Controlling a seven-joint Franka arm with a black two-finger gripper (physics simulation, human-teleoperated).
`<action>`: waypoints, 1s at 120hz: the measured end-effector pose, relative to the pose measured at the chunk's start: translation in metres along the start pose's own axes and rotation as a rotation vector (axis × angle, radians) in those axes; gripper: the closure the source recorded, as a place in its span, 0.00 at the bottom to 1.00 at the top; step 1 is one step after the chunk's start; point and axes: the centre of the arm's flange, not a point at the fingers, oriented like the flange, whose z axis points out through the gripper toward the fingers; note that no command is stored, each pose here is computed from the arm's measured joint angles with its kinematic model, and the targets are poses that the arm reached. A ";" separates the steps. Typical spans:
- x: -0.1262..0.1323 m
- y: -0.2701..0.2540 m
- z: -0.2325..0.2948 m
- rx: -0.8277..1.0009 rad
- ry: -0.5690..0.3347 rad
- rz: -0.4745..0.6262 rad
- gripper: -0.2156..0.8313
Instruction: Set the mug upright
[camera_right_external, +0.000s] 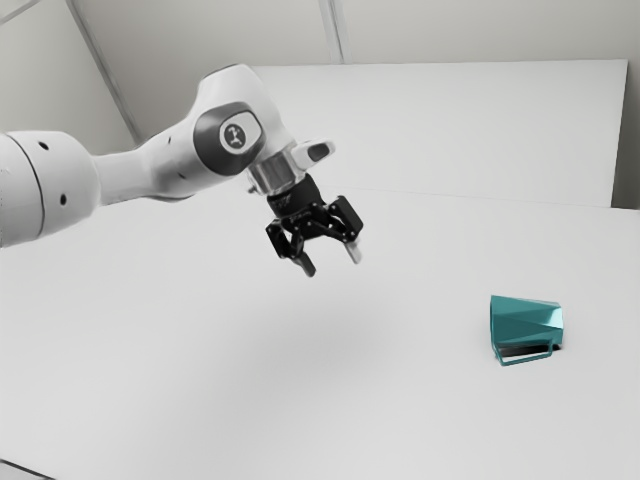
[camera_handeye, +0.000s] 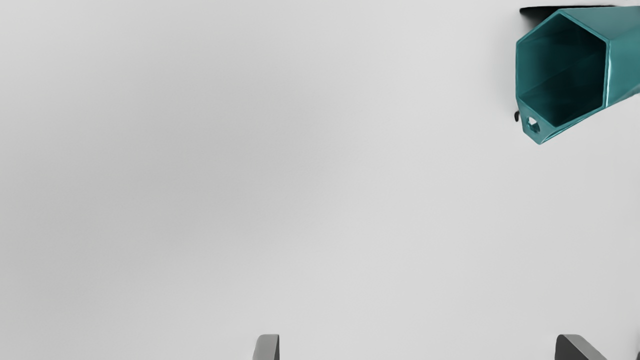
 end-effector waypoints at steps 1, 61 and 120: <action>0.001 0.001 0.003 -0.006 -0.002 -0.005 0.21; 0.050 0.052 0.131 -0.207 0.083 -0.244 0.21; 0.063 0.096 0.191 -0.376 0.061 -0.412 0.21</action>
